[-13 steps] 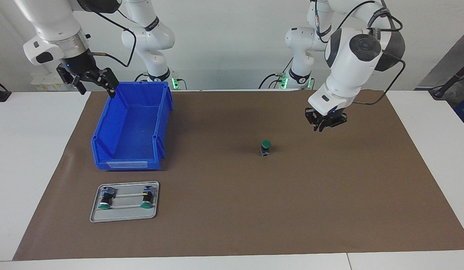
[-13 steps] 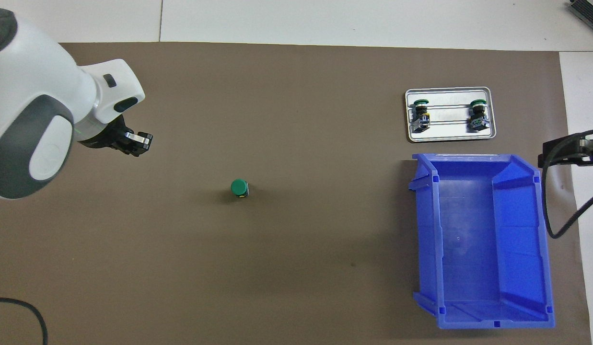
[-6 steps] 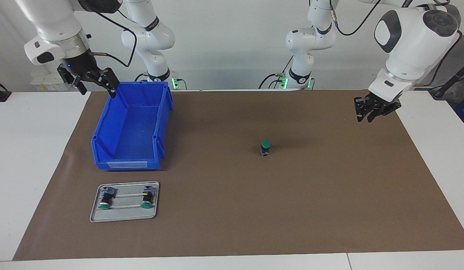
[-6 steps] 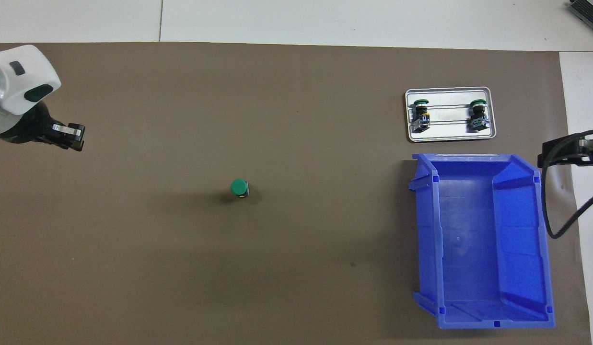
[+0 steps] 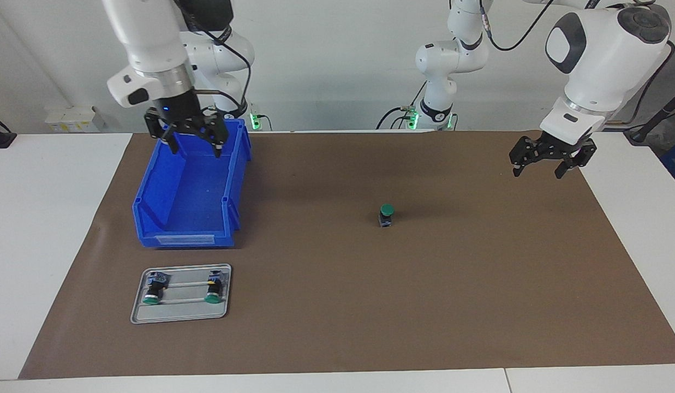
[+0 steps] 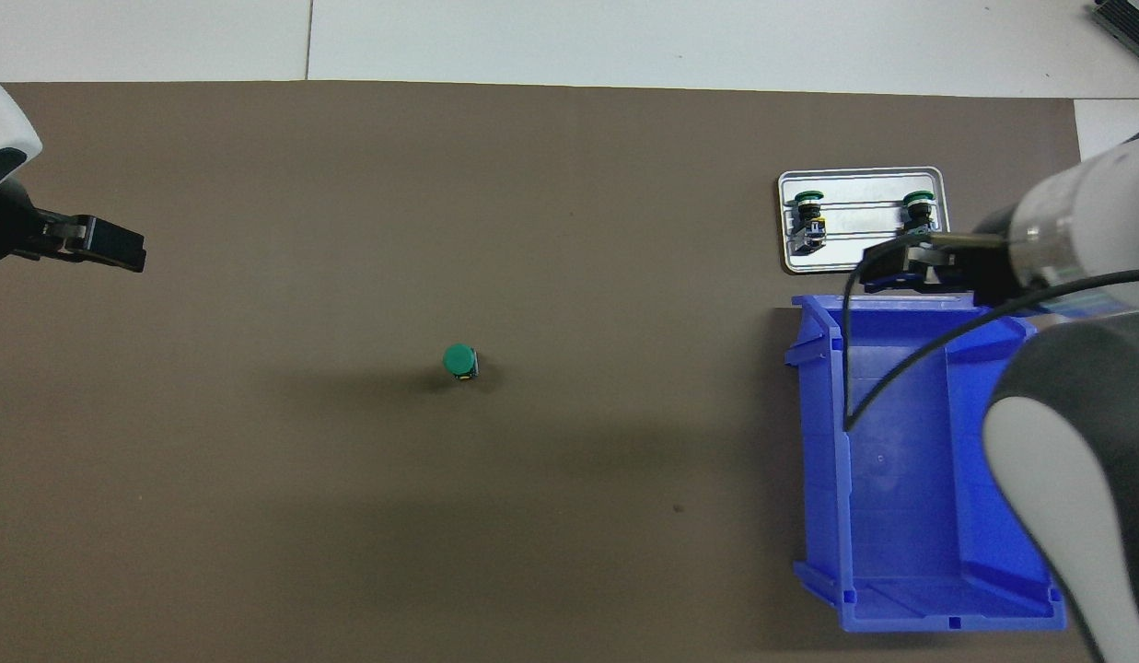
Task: Place and press button with both arms
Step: 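Reach the right gripper toward the button on the table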
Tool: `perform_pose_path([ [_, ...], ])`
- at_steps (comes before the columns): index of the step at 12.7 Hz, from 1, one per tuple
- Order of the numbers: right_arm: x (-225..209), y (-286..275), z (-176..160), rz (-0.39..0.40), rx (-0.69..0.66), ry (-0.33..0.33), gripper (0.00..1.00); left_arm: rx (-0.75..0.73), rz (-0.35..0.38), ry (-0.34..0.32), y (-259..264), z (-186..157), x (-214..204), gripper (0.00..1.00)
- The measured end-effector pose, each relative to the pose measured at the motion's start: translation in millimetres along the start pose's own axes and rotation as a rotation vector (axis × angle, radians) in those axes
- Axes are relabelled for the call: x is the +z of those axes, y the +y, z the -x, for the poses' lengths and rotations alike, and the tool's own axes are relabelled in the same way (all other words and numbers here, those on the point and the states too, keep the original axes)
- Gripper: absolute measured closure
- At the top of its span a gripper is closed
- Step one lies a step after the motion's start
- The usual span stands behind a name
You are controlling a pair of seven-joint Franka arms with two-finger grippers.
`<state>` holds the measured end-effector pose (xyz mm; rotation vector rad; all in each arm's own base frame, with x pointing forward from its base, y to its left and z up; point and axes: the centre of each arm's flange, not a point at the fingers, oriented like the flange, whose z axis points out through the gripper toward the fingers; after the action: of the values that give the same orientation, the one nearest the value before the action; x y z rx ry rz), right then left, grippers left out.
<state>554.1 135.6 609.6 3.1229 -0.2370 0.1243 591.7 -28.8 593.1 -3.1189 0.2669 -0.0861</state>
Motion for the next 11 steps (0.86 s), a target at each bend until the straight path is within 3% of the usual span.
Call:
perform_pose_path([
  [2,29,-79,13,-0.024,0.015,0.026,0.00,-0.022,0.052,0.035,1,-4,1,0.00],
  [5,86,-193,37,-0.082,0.084,0.071,0.00,-0.035,0.065,0.031,-4,-3,4,0.00],
  [11,190,-323,84,-0.123,0.097,0.094,0.00,-0.027,0.026,-0.084,-7,16,1,0.00],
])
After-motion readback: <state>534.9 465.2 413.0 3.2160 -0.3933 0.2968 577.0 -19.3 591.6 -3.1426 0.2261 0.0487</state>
